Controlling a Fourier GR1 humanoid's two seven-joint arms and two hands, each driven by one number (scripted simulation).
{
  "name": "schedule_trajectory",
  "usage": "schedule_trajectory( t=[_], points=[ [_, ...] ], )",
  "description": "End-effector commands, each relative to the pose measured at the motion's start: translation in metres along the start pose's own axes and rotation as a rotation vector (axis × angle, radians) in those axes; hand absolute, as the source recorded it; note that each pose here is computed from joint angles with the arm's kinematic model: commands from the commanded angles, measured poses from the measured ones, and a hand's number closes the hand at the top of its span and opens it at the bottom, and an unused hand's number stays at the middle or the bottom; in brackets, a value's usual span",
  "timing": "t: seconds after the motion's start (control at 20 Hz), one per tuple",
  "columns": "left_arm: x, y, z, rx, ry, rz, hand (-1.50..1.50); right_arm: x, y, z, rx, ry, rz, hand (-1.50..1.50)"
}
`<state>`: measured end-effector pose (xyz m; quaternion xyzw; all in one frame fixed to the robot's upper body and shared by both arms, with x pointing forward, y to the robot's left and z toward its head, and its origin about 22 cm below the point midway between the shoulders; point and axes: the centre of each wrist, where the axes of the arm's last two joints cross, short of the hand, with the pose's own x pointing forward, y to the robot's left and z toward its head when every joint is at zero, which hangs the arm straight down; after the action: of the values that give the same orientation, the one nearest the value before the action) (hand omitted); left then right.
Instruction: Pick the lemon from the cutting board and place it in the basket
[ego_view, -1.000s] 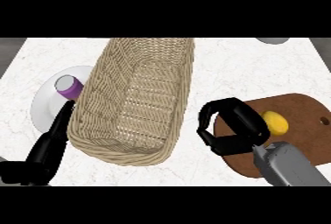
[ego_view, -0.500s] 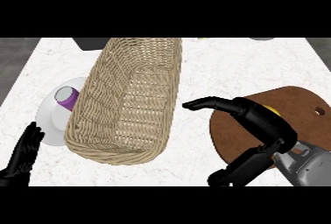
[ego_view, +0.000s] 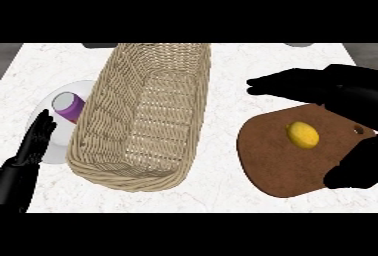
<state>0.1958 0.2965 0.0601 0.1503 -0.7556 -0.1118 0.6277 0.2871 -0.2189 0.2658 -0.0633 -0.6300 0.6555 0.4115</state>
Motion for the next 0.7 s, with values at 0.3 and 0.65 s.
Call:
schedule_trajectory(
  t=[0.3,0.65],
  points=[
    [0.009,-0.012,-0.073,-0.091,-0.046,-0.041,0.00,0.008,-0.057,0.014,0.413,0.188,0.195,-1.50],
    [-0.018,0.005,-0.081,-0.116,-0.003,-0.003,0.00,-0.023,-0.047,0.003,0.464,0.259,0.206,-1.50]
  ],
)
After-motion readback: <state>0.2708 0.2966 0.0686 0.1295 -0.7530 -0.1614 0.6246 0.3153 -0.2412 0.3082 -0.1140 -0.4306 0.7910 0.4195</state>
